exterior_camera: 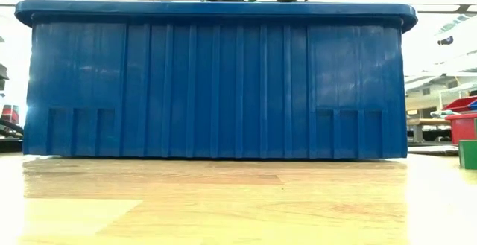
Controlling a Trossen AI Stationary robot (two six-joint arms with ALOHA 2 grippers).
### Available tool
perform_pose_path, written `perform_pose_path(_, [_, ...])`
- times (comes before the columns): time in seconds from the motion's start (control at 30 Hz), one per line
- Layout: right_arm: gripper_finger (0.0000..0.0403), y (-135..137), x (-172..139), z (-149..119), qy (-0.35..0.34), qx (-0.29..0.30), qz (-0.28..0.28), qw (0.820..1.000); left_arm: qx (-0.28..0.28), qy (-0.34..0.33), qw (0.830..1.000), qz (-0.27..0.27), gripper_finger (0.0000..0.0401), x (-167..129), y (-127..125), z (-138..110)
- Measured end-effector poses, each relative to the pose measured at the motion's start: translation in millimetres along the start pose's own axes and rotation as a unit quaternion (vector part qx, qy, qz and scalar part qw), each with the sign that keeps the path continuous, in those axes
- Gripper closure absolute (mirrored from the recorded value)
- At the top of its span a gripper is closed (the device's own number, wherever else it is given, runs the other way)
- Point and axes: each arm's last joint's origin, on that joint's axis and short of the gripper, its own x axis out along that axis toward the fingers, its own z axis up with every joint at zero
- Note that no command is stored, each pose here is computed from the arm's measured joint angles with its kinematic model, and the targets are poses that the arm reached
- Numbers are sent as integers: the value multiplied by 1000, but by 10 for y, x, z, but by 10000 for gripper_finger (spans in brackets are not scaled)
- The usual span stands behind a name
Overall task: Sort blocks
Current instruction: Remove the green block from the blue bin
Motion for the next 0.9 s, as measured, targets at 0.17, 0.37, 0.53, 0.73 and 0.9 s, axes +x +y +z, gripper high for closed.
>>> perform_pose_path(0.17, [165,1,70,-3,-31,1,22,999,18,3,1000,3,266,-10,-73,32])
perform_pose_path(0.37, [224,-19,109,-38,-32,-5,22,999,16,-8,1000,7,265,-13,-85,63])
perform_pose_path(0.53, [341,-8,108,-37,-32,-17,31,999,18,-2,1000,8,254,-12,-87,52])
perform_pose_path(0.73, [361,6,55,40,-43,-62,32,997,16,10,1000,21,219,-11,-83,40])
perform_pose_path(0.9, [361,40,-174,298,-62,-103,26,992,11,33,999,25,204,-59,-70,28])
